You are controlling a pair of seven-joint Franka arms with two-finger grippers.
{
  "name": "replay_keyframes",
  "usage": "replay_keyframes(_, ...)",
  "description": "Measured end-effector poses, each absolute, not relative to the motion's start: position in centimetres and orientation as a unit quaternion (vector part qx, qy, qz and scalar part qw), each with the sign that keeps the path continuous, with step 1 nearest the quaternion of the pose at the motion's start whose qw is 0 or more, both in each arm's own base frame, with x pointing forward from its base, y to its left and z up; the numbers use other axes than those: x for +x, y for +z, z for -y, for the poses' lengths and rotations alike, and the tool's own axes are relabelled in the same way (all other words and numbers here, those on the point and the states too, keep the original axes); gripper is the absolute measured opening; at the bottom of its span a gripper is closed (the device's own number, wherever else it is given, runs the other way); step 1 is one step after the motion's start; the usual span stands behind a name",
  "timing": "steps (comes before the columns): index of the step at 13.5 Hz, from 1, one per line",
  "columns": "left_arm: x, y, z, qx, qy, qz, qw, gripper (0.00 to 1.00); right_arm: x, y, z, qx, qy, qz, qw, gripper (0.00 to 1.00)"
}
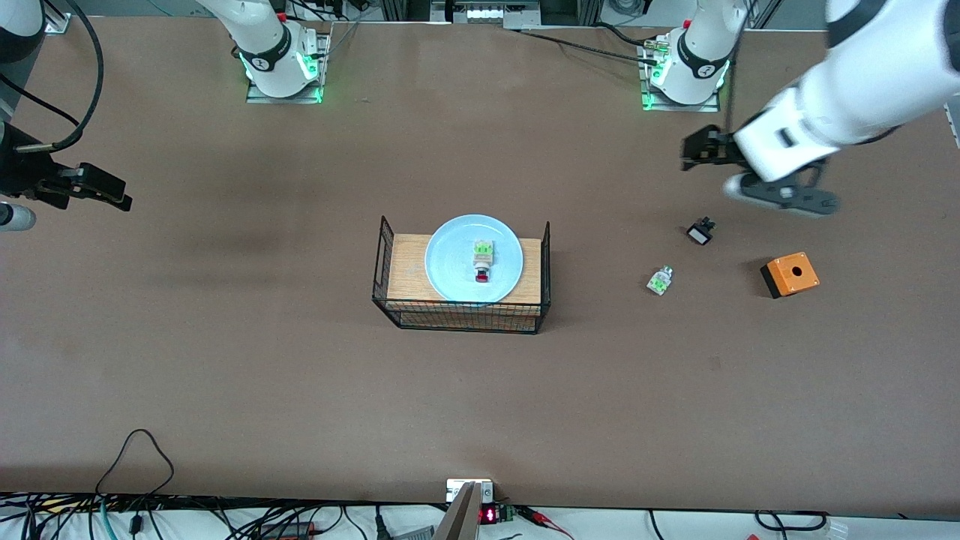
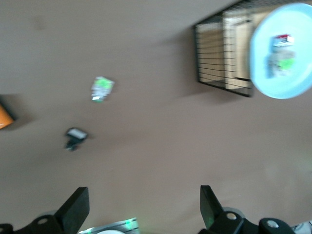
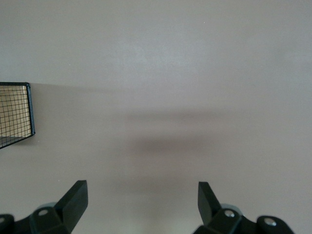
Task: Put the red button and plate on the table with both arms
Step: 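Move the left gripper over the red button on the blue plate, then lower the left gripper and grasp the red push-button module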
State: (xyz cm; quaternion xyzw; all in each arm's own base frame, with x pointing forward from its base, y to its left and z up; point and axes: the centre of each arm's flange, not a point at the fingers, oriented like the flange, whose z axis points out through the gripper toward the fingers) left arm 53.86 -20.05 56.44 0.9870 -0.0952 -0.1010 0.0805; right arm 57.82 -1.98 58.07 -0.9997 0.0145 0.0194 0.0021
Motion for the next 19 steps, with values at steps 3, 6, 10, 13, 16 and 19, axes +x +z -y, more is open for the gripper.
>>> replay_keyframes(3, 52.1, 54.4, 30.5, 0.988, -0.076, 0.095, 0.093, 1.00, 57.8, 58.1, 2.0, -1.000, 0.019, -0.015, 0.002, 1.00)
replay_keyframes(6, 50.9, 50.9, 39.0, 0.991, -0.062, 0.078, 0.086, 1.00, 57.8, 58.1, 2.0, -1.000, 0.020, -0.015, 0.002, 1.00)
replay_keyframes(10, 52.1, 45.9, 47.0, 0.997, -0.015, 0.051, 0.060, 1.00, 57.8, 58.1, 2.0, -1.000, 0.020, -0.015, 0.002, 1.00)
replay_keyframes(13, 53.1, 41.3, 50.4, 0.996, 0.020, 0.075, 0.036, 1.00, 57.8, 58.0, 2.0, -1.000, 0.020, -0.015, 0.002, 1.00)
replay_keyframes(16, 53.7, 40.3, 51.0, 0.995, 0.039, 0.080, 0.038, 1.00, 58.0, 57.6, 2.0, -1.000, 0.023, -0.015, 0.002, 1.00)
replay_keyframes(19, 54.3, 38.3, 51.1, 0.995, 0.044, 0.078, 0.047, 1.00, 58.3, 56.9, 2.0, -0.999, 0.030, -0.015, 0.001, 1.00)
